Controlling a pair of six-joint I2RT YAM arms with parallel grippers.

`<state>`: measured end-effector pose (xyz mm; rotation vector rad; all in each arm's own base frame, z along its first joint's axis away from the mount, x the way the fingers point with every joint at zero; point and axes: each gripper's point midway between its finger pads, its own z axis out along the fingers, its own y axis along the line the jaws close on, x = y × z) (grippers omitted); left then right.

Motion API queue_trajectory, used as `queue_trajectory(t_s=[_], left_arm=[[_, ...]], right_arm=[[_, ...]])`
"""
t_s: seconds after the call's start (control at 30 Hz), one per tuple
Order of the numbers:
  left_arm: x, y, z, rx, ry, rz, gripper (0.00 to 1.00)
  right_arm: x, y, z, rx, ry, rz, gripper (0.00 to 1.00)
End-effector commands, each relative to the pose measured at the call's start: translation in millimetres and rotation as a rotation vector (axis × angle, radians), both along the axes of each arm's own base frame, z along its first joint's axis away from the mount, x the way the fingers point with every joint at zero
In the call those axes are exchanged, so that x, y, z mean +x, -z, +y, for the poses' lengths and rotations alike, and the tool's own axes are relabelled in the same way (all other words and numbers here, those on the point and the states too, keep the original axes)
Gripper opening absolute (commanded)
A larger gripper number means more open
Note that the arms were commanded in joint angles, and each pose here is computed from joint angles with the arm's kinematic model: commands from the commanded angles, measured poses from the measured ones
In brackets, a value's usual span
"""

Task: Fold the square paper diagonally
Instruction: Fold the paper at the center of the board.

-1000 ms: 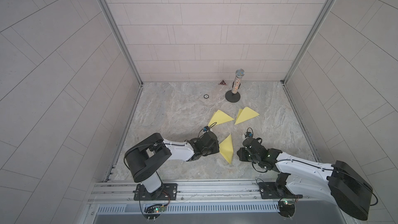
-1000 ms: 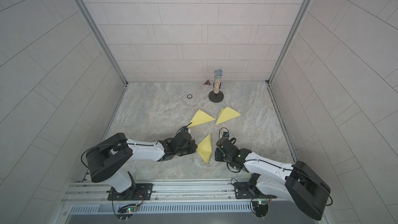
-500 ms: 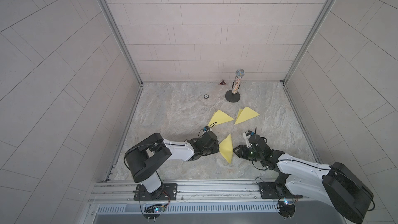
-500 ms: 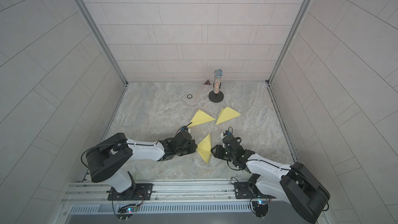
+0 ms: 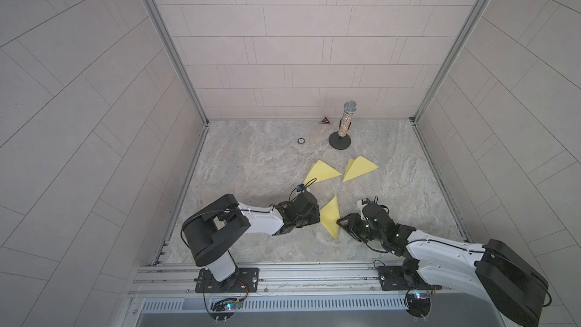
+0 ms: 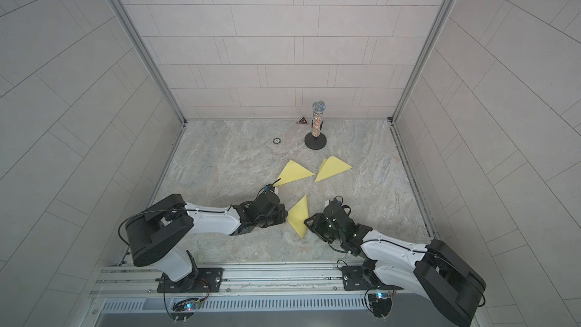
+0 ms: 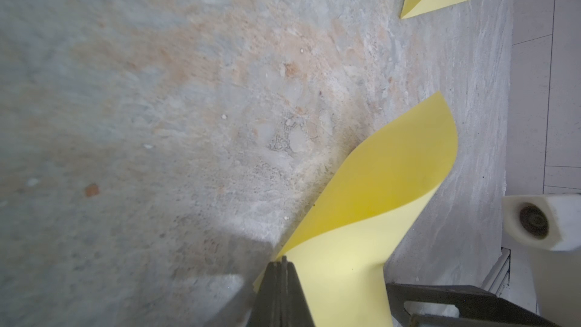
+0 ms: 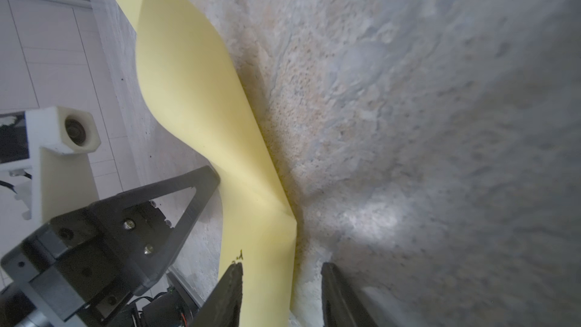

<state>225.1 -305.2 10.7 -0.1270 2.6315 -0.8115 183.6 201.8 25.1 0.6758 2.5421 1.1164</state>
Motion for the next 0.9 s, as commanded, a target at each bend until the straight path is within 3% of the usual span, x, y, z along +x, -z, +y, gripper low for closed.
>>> queue_trajectory(t_s=[0.0,0.5,0.67,0.87], left_arm=[[-37.5,63.1,70.5,0.311,-0.027,0.164,0.00],[-37.5,62.7,70.3,0.312,-0.028,0.162,0.00],[-37.4,62.5,70.2,0.311,-0.028,0.162,0.00],[-37.5,63.0,70.3,0.314,-0.028,0.164,0.00]], right_arm=[[-18.3,40.1,-24.0,-0.084,0.097,0.136,0.44],[-7.9,46.4,-4.7,0.006,0.143,0.129,0.42],[-6.3,49.1,-4.4,-0.012,0.133,0.116,0.27],[-4.7,46.2,1.3,0.005,0.106,0.096,0.20]])
